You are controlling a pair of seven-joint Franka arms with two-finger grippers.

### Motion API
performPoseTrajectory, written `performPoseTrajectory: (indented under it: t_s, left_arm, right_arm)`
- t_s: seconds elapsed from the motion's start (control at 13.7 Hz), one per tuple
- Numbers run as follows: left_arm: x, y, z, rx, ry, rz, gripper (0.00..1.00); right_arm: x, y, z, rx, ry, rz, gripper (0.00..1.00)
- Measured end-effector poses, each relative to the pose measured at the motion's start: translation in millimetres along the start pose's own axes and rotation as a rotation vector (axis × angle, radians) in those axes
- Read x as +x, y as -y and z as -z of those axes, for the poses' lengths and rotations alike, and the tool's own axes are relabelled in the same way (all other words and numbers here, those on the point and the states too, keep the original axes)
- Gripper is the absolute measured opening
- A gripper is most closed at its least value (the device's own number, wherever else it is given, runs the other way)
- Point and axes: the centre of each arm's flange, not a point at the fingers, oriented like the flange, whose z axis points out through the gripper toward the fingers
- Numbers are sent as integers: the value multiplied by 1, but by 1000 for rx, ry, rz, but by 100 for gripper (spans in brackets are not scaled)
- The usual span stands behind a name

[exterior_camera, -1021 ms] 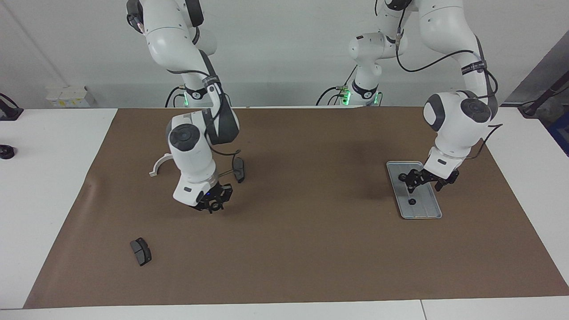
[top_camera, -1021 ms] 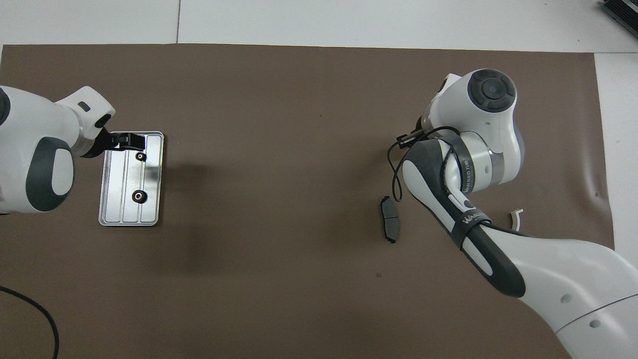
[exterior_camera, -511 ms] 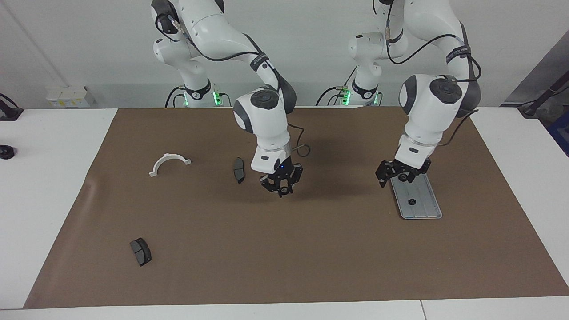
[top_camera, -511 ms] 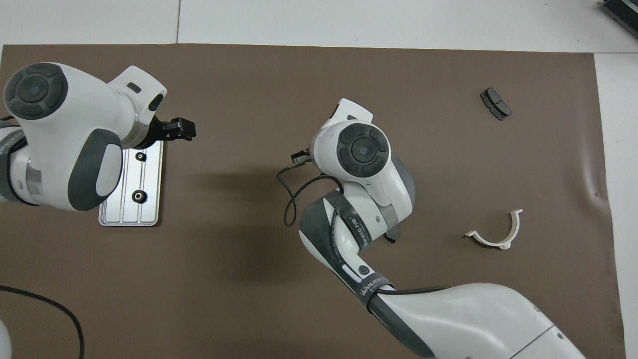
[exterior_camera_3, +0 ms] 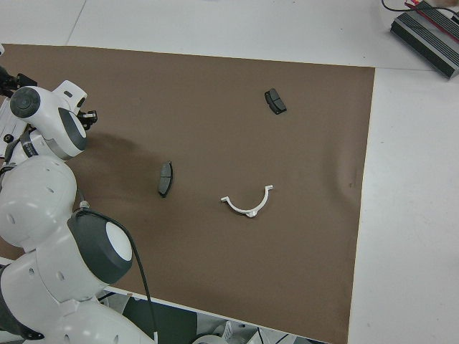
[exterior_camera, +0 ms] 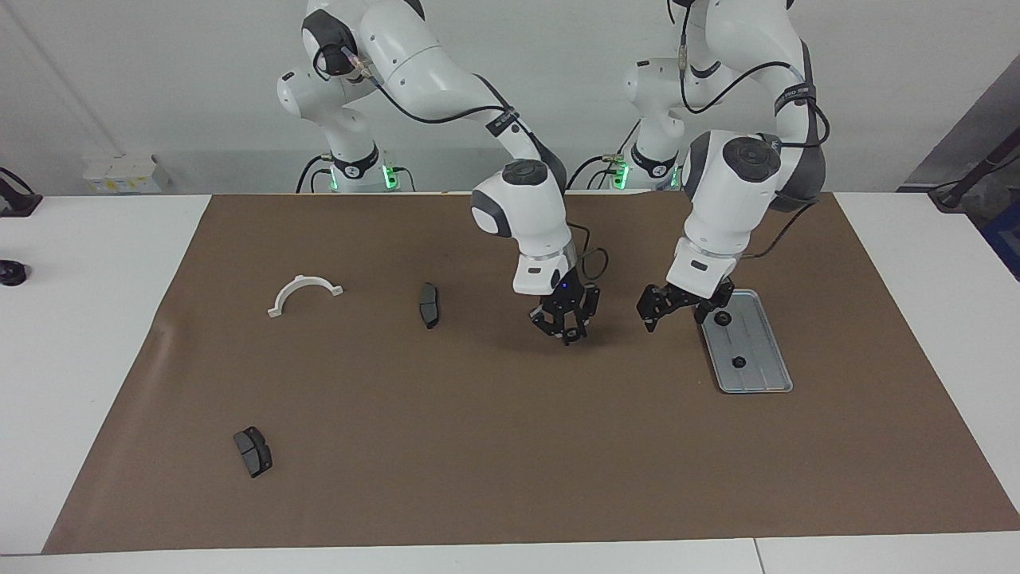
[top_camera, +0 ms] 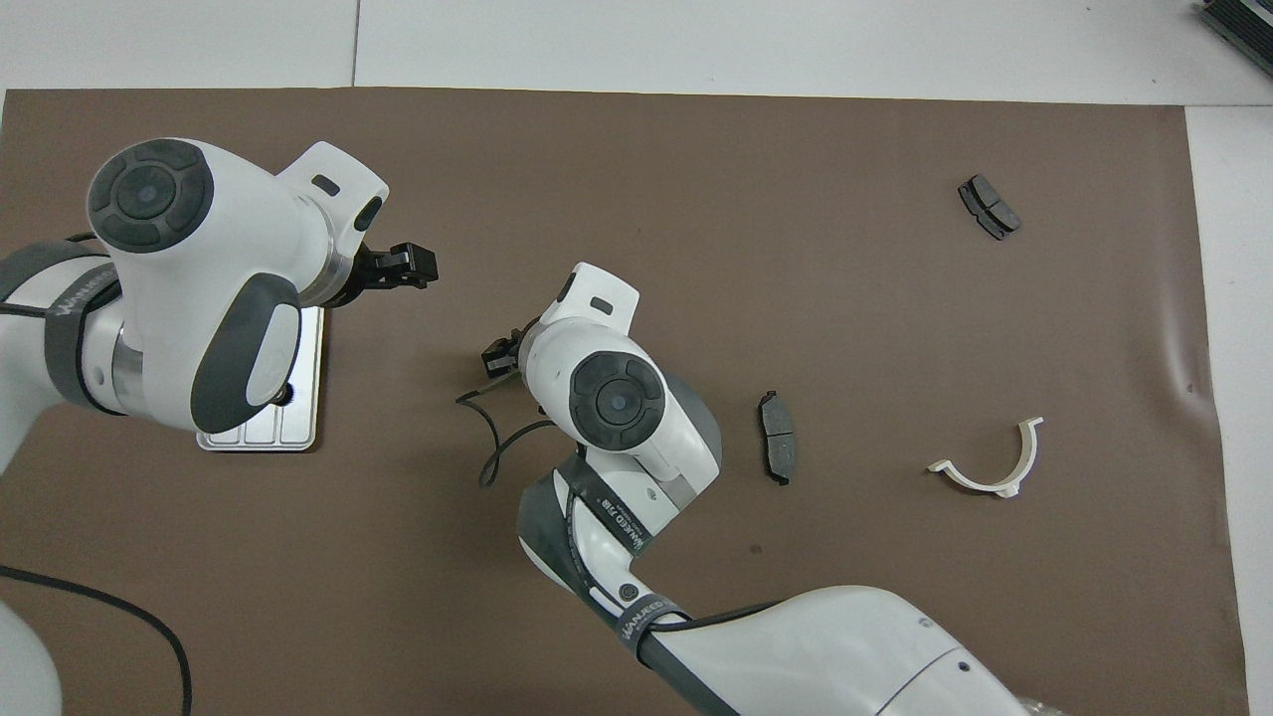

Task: Pick bearing gear from pile to tray
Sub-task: 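Pass the last gear from the right gripper to the left gripper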

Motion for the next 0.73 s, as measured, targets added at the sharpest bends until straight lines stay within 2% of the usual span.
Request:
performPoseTrajectory:
  t_s: [0.29,0.36,0.58,0.73]
  left_arm:
    - [-3,-7,0,-2,0,-6,100]
    - [-3,-6,-1,-3,-1,-4,100]
    - [-1,-6,-1,-5,-8,-1,100]
    - [-1,-7,-3,-6,-7,0,100]
  right_arm:
    - [-19,24,-21,17,8,13,35]
    - [-19,24,-21,18,7,12,39]
    - [-11,20,-16,17,-7,1,70]
    - [5,7,-8,4,-12,-22,95]
